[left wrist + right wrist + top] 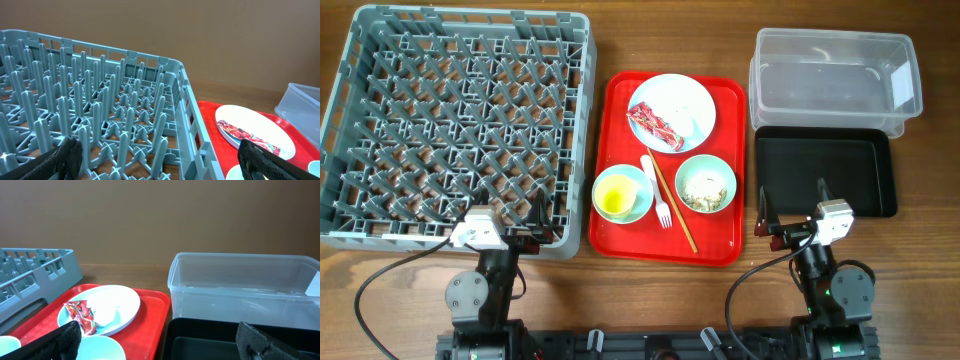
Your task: Sort waste into correct bins and load items into the dishwasher rack
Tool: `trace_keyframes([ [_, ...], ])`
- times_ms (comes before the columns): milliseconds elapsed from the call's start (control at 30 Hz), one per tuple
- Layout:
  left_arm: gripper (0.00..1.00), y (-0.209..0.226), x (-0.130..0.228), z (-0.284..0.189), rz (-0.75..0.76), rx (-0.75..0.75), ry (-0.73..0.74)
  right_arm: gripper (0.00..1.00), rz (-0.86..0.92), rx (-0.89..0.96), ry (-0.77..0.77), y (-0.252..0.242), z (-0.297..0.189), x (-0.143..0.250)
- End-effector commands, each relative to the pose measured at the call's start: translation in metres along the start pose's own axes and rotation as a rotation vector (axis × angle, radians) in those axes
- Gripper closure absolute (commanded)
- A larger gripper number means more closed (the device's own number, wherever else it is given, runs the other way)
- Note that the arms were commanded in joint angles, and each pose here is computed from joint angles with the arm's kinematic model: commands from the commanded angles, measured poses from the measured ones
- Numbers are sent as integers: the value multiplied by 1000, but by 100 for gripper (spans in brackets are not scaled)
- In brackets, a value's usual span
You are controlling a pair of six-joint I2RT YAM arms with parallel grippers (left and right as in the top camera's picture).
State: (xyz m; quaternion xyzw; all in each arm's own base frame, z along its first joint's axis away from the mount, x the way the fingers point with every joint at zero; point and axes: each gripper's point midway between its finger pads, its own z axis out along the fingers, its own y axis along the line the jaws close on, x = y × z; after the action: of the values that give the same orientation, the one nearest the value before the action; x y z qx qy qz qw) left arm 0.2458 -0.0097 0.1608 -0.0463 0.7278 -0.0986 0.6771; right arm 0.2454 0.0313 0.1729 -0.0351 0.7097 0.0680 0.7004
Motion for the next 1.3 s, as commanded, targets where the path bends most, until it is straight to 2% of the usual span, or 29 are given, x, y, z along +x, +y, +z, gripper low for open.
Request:
trace_keyframes([
  [0,0,0,2,0,19,4,3,0,-11,-12,-6,2,0,-1],
  [1267,0,0,2,0,19,5,2,0,11,-16,-6,3,0,-1],
])
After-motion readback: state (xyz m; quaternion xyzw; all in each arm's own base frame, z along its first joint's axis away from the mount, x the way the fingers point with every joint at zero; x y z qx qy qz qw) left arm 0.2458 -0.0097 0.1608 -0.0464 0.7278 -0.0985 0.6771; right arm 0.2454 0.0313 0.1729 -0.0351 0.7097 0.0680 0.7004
